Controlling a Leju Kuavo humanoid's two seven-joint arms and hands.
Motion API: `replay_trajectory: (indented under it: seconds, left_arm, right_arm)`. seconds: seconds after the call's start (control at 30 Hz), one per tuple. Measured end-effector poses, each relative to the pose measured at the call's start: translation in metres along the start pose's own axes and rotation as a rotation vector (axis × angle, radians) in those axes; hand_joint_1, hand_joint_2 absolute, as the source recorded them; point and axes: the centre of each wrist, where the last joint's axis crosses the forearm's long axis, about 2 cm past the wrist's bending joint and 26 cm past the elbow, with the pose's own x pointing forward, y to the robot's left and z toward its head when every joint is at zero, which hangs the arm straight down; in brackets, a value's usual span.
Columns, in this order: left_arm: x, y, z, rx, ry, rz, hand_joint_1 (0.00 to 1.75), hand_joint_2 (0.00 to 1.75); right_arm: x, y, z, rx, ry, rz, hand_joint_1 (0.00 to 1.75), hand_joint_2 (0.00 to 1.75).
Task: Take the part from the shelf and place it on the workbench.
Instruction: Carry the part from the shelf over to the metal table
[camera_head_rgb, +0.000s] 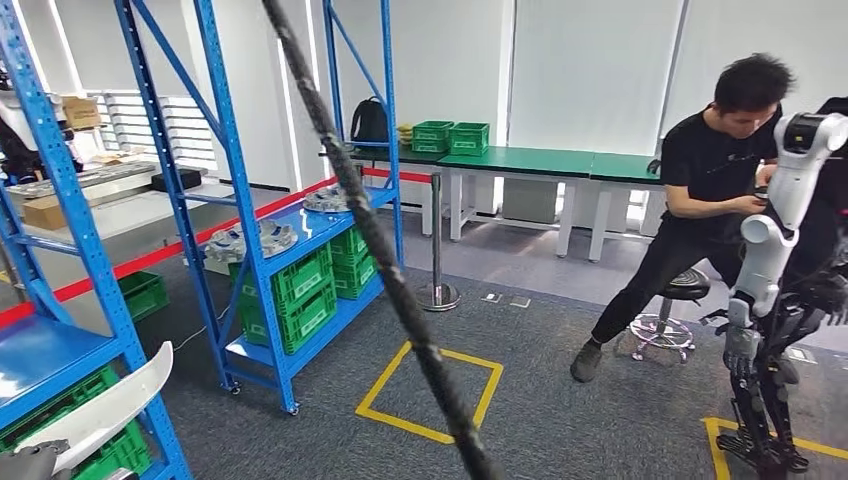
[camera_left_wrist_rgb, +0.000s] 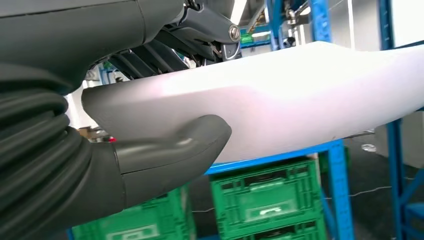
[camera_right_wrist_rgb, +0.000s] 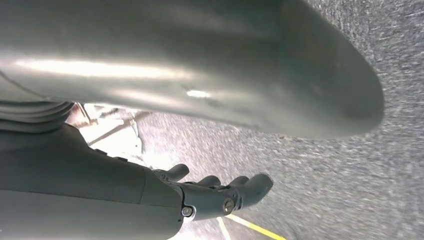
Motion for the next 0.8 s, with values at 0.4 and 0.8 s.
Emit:
replay_trajectory:
  seconds: [0.4,0.8]
  left_arm:
    - [0.001,-0.009,0.004,0.031,0.105,0.059,1.75,1.75]
    - [-0.004,-0.022,0.009,-0.153,0.072,0.988,1.75,1.75]
  right_arm:
    - [-0.005,0.000,-0.001,0.006,0.006,0.005,0.00,0.00]
    - [-0.003,-0.009,-0.002,-0.006,-0.011,0.016,0.00,0.00]
